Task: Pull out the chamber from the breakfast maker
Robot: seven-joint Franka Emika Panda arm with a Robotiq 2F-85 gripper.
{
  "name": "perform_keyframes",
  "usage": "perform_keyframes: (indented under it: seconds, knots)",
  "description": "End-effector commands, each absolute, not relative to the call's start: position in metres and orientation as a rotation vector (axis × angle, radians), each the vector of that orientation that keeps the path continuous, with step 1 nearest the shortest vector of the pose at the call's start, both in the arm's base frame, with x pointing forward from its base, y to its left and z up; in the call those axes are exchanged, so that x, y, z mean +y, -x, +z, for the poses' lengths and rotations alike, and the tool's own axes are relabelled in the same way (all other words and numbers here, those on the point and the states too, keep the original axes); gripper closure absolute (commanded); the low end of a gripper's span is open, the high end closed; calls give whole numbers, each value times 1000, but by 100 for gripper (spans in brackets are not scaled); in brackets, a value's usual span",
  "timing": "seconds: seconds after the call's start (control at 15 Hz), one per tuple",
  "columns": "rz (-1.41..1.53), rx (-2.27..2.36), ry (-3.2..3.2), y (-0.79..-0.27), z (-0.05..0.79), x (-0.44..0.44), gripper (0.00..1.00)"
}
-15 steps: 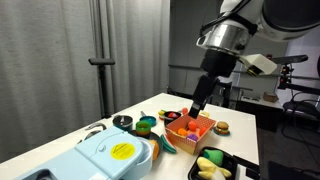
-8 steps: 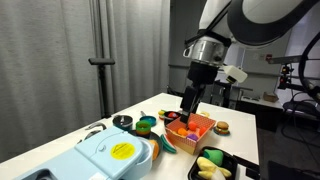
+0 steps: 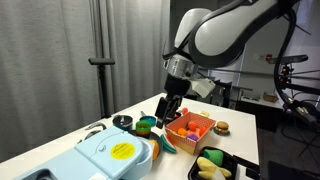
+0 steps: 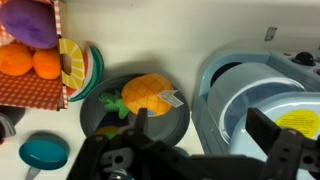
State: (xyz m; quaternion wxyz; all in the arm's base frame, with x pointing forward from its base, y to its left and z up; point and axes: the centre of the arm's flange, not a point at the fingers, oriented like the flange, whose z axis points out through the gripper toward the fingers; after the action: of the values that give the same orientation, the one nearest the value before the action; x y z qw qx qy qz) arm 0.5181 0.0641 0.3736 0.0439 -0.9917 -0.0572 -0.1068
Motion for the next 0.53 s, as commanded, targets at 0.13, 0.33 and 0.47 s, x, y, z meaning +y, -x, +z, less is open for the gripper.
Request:
perform_keyframes:
  seconds: [0.13,0.33,0.47]
  knots:
    - [-336,-202,2956,-559,353,83,0]
    - [-305,-220,2954,-565,338,93,0]
    - [-277,-225,2959,-567,330,98,0]
